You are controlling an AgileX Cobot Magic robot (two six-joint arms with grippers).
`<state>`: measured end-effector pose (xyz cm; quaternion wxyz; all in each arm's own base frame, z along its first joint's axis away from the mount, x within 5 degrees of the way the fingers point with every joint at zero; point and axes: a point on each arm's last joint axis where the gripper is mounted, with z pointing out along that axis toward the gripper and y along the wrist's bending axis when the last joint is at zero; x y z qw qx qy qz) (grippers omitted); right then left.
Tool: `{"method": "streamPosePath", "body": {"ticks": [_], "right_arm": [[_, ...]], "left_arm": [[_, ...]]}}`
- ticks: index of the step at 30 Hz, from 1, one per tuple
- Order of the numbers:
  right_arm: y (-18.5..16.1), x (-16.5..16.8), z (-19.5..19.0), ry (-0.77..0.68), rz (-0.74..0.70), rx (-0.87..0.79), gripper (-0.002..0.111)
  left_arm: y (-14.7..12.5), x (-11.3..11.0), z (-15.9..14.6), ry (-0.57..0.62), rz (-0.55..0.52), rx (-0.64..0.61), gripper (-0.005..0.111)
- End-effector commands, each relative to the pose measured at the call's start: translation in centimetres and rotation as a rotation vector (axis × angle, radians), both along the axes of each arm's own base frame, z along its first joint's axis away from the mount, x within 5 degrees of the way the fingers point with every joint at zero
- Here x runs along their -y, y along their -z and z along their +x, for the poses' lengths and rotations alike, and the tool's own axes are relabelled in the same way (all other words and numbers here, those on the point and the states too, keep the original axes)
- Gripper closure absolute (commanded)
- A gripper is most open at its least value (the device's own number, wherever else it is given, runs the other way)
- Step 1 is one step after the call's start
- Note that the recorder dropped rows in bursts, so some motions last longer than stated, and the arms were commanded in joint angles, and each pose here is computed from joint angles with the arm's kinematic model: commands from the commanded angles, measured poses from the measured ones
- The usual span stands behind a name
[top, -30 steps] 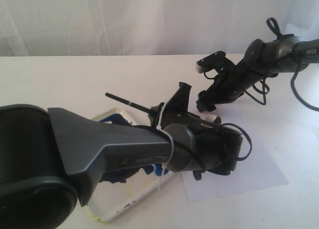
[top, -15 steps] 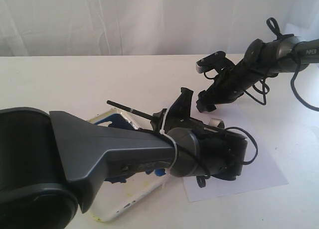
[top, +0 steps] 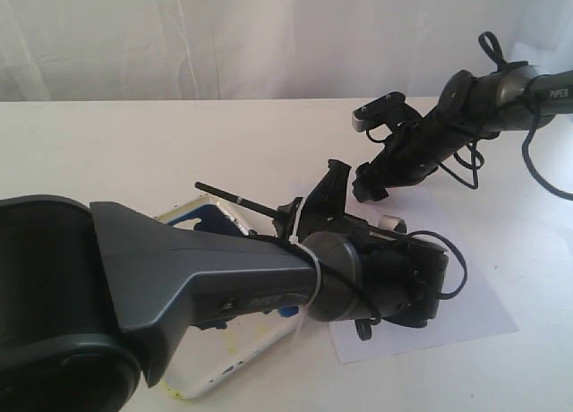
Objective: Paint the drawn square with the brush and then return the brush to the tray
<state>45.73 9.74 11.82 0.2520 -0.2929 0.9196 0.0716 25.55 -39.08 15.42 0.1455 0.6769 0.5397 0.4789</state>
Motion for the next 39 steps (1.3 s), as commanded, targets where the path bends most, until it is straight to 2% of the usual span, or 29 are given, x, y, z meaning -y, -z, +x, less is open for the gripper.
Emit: {"method": "streamPosePath", "body": {"ticks": [1,9,13,23,26,32,39], "right_arm": [[1.3,0.2,-0.4,-0.027,-0.03,-0.047,0.035],[1.3,0.2,-0.4,-0.027,-0.03,-0.047,0.035],[1.3,0.2,-0.4,-0.027,-0.03,-0.047,0.035],[1.3,0.2,-0.4,-0.027,-0.03,-0.047,0.035],[1.3,0.2,-0.4,-0.027,-0.03,-0.047,0.035],[1.4,0.2,-0.4,-0.027,-0.03,-0.049,0.035],[1.6,0.2,-0.4,-0.027,-0.031,-0.053,0.035]], "left_arm": [[0.4,-1.5,-0.3,-0.083,0.092,-0.003,0.107],[-0.4,-1.6,-0.2,-0.096,0.04,0.083,0.107],[-1.1,-2.1,0.4,-0.113,0.024,0.086,0.107],[-0.9,-2.5,0.7,-0.143,0.015,0.059,0.107],[-0.7,-2.5,0.8,-0.14,0.016,0.077,0.107],[-1.7,-1.9,1.1,-0.093,-0.006,0.214,0.107],[-1.8,-1.5,0.6,-0.066,0.015,0.211,0.107]]}}
